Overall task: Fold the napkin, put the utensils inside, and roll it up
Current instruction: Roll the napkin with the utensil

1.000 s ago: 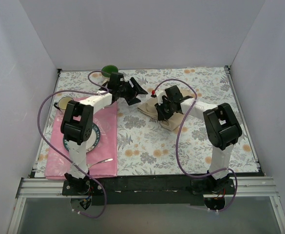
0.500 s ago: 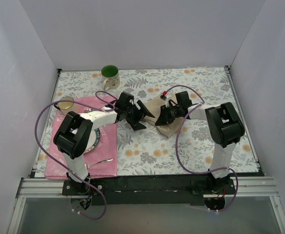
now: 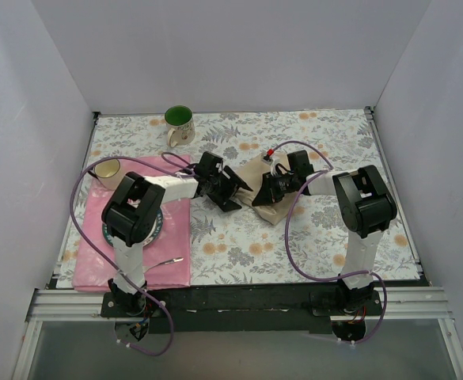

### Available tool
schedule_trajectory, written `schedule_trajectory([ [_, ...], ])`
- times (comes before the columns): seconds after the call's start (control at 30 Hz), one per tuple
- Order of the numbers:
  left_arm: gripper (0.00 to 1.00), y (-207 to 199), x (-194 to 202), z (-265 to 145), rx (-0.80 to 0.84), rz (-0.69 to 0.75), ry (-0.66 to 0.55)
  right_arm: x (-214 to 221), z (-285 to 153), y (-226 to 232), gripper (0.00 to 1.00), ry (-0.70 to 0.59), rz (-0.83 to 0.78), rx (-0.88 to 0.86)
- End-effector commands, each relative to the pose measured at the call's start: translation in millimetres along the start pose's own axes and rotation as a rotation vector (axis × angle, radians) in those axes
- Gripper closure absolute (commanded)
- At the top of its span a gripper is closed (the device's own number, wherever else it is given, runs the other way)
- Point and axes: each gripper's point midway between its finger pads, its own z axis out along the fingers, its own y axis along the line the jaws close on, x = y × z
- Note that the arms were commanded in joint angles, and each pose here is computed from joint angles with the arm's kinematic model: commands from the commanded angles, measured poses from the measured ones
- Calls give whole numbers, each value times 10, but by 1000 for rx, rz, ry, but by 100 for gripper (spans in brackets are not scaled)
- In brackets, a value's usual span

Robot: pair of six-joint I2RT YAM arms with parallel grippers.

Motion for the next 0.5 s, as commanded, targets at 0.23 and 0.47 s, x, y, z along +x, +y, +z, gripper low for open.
schedule_trajectory([
  [0.23,56,302,-237,308,-129,-142,-114,306,-48,-142,99,103,22,100],
  [0.47,86,417,-274,384,-139,-25,-126,224,-77,-107,98,135,-46,157],
])
